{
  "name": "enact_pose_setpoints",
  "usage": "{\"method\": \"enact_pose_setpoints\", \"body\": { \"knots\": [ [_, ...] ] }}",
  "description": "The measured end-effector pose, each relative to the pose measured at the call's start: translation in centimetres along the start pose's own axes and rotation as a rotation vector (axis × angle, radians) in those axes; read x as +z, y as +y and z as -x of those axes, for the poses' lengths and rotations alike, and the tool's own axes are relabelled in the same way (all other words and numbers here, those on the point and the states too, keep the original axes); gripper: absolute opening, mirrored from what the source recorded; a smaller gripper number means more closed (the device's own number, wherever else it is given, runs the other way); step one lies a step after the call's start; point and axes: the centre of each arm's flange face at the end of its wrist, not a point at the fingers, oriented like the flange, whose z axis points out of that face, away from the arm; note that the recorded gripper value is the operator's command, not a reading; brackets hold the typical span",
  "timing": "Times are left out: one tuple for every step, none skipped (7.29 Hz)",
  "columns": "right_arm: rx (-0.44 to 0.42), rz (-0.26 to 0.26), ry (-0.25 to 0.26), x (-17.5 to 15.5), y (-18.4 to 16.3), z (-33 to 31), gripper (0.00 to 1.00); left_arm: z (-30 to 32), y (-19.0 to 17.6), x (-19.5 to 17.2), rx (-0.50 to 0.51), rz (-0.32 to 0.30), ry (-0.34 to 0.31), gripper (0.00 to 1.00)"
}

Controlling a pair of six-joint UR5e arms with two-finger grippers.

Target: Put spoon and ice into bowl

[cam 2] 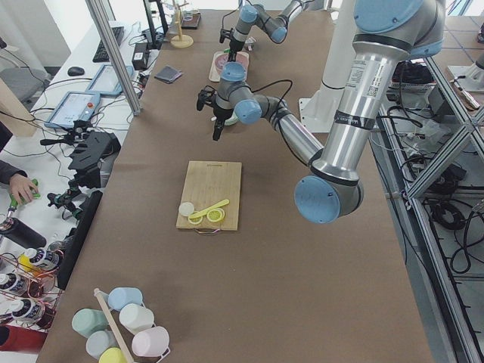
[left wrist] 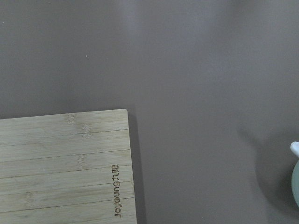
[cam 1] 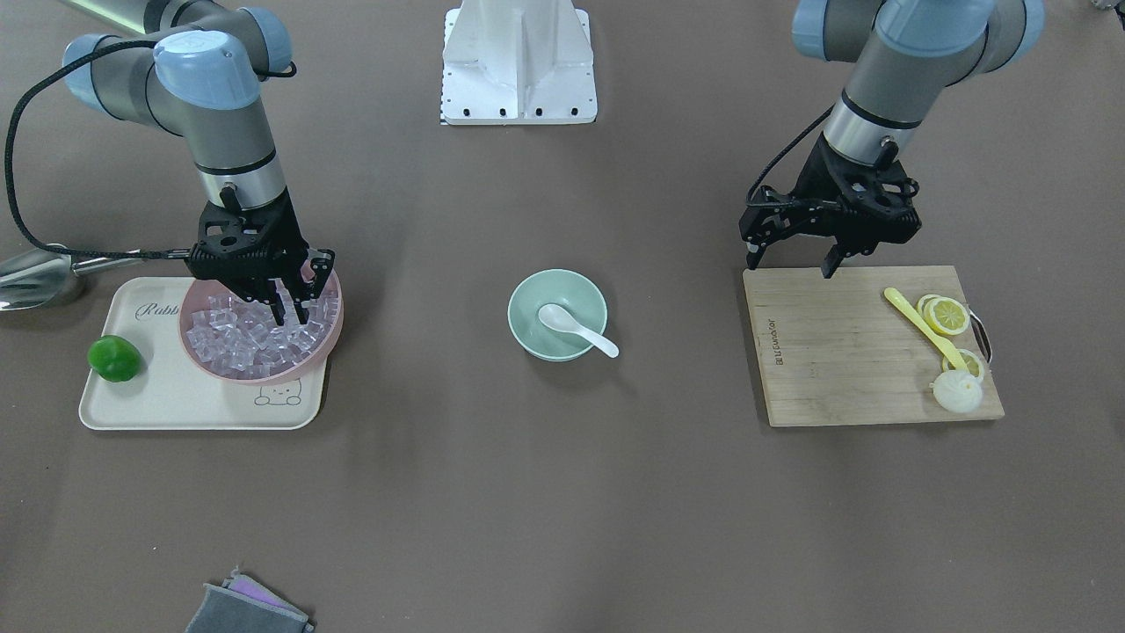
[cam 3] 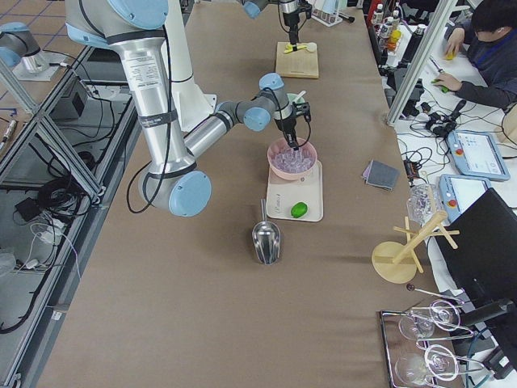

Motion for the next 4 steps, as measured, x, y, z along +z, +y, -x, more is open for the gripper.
{"method": "enact_pose_setpoints", "body": {
  "knots": [
    [0.006, 0.001, -0.020, -0.9, -0.8, 0.7, 0.00, 0.4, -0.3, -0.3, 0.008, 0.008, 0.005, 0.98],
    [0.012, 0.001, -0.030, -1.7, -1.6, 1.9, 0.00, 1.7, -1.2, -1.0, 0.039, 0.031, 0.009, 0.99],
    [0.033, -0.001, -0.042, -2.7, -2.4, 3.6, 0.00, 4.4, -2.7, -2.1, 0.101, 0.060, -0.013, 0.99],
    [0.066, -0.002, -0.063, -3.5, -2.6, 5.7, 0.00, 8.2, -4.4, -3.6, 0.191, 0.088, -0.059, 0.99]
  ]
}}
